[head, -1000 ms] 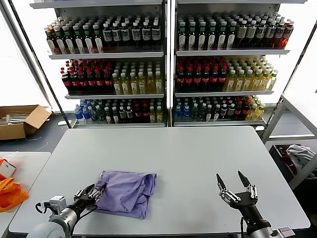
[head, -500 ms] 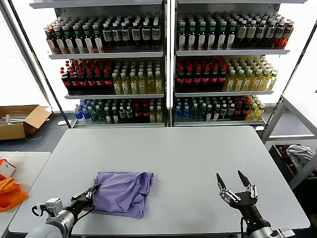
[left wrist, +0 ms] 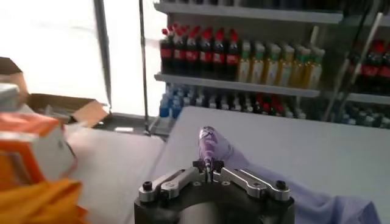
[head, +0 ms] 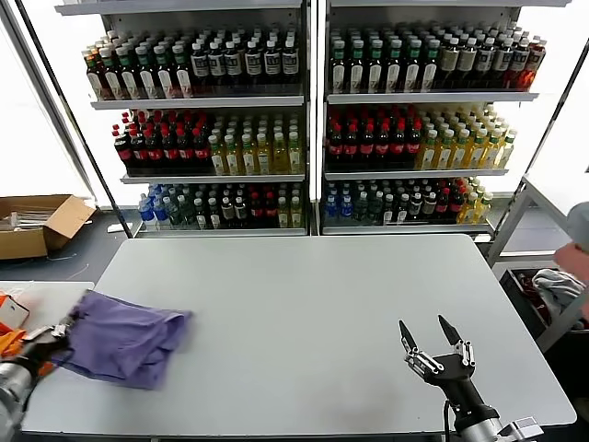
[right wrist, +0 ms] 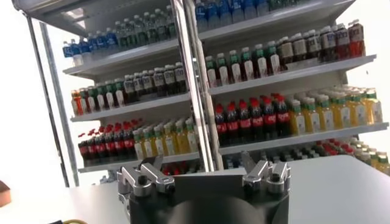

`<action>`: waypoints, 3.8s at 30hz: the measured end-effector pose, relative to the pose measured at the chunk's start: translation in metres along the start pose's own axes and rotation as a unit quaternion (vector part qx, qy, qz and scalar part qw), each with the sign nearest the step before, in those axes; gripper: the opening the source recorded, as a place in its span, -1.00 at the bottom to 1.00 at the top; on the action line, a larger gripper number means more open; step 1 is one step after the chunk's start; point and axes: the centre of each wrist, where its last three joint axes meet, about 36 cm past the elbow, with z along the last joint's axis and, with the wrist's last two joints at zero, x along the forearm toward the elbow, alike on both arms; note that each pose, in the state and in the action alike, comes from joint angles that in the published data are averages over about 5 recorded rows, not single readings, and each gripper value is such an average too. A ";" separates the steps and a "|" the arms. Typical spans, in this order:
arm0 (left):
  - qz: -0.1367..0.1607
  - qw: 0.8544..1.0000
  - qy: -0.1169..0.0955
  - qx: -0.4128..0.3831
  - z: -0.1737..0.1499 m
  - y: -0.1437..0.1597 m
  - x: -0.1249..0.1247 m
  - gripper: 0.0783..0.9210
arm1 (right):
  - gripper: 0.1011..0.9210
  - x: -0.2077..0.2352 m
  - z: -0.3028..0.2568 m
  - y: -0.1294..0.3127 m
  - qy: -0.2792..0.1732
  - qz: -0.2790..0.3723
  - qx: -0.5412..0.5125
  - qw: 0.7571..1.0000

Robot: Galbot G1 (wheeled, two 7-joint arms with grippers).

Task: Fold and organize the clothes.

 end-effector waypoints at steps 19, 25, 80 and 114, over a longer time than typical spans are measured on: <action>0.070 0.997 -0.029 -0.012 -0.010 -0.080 0.017 -0.92 | 0.76 0.003 0.003 -0.002 0.003 0.007 -0.001 1.000; 0.139 0.990 0.000 0.031 0.031 -0.158 0.004 -0.92 | 0.76 0.003 0.002 -0.001 0.006 0.008 -0.002 1.000; 0.330 0.923 -0.091 0.174 0.021 -0.249 0.046 0.77 | -0.07 -0.152 0.066 0.147 0.259 -0.074 -0.093 0.959; 0.313 0.931 -0.110 0.150 0.014 -0.238 0.055 0.77 | -0.57 -0.109 0.001 0.039 0.207 -0.011 0.090 0.974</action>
